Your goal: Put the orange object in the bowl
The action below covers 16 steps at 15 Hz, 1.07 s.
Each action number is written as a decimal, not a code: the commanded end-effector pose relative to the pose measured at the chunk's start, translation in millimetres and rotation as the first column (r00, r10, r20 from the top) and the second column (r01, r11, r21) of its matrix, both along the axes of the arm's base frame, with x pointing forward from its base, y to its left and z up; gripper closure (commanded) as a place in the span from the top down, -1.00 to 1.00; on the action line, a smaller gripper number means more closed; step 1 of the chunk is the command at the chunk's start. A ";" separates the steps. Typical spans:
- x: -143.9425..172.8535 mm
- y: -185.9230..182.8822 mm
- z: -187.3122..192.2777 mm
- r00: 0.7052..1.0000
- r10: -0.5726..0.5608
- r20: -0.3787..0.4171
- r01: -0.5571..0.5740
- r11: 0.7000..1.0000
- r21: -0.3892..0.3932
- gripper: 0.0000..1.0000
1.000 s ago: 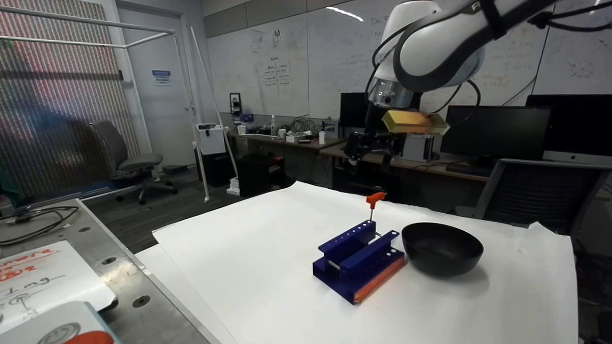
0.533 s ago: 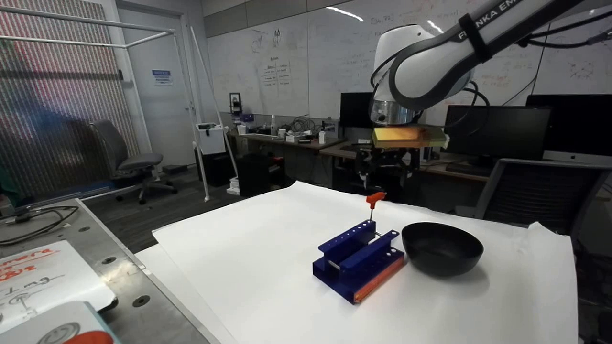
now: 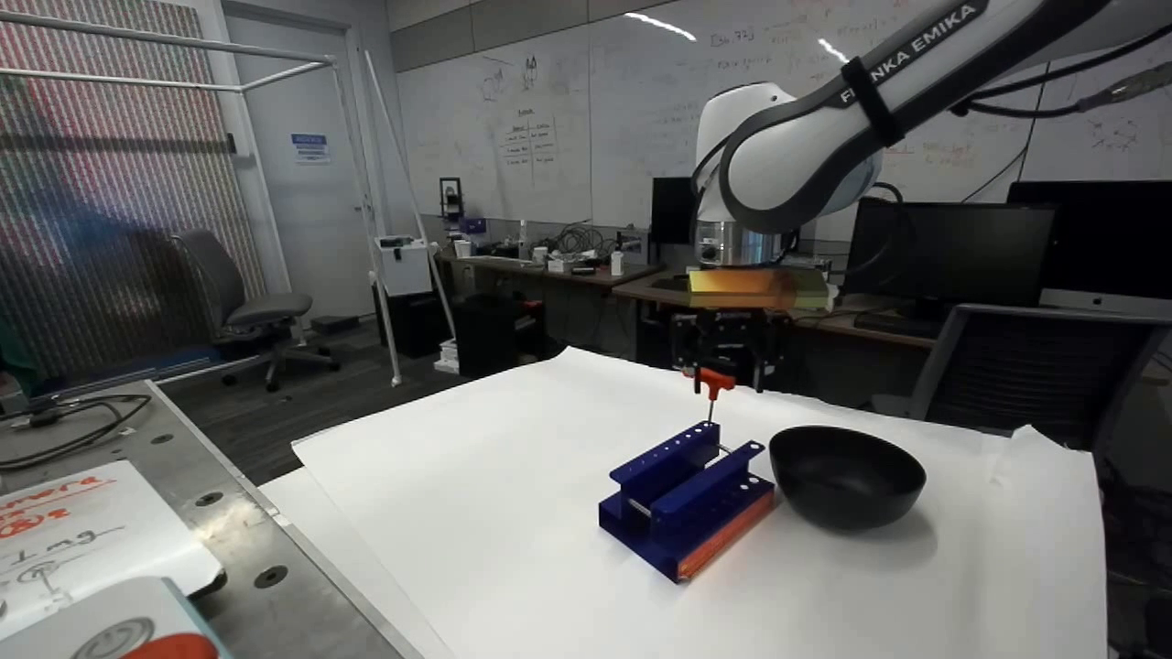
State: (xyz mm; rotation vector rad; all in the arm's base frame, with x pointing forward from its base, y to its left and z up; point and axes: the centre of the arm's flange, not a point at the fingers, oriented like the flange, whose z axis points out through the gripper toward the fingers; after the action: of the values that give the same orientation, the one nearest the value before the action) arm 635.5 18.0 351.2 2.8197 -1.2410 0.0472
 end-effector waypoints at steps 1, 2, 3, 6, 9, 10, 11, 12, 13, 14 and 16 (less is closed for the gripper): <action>17.7 6.3 -2.2 0.999 -0.025 0.025 0.025 1.000 0.015 -0.02; 19.1 6.5 -3.7 0.999 -0.026 0.030 0.025 1.000 0.013 -0.15; 20.1 6.3 -4.3 0.999 -0.017 0.035 0.017 1.000 0.000 -0.29; 25.1 6.0 -2.8 0.998 0.027 0.052 -0.026 1.000 -0.017 -0.41; 29.7 5.6 -2.5 0.997 0.047 0.057 -0.046 0.999 -0.017 -0.88; 30.7 5.7 -2.3 0.997 0.052 0.057 -0.051 0.999 -0.013 -0.99; 30.3 6.3 -1.2 0.997 0.059 0.056 -0.058 0.998 -0.009 -0.90; 28.1 7.7 3.1 0.996 0.069 0.056 -0.069 0.998 -0.004 -0.90; 25.3 9.6 10.0 0.995 0.082 0.060 -0.082 0.997 0.003 -0.90; 19.6 12.6 25.1 0.992 0.102 0.072 -0.103 0.995 0.006 -0.90; 6.3 19.3 61.9 0.984 0.140 0.109 -0.140 0.990 -0.009 -0.90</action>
State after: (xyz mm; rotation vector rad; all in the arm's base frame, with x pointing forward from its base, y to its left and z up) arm 655.6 26.7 357.0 2.8798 -1.1345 0.1306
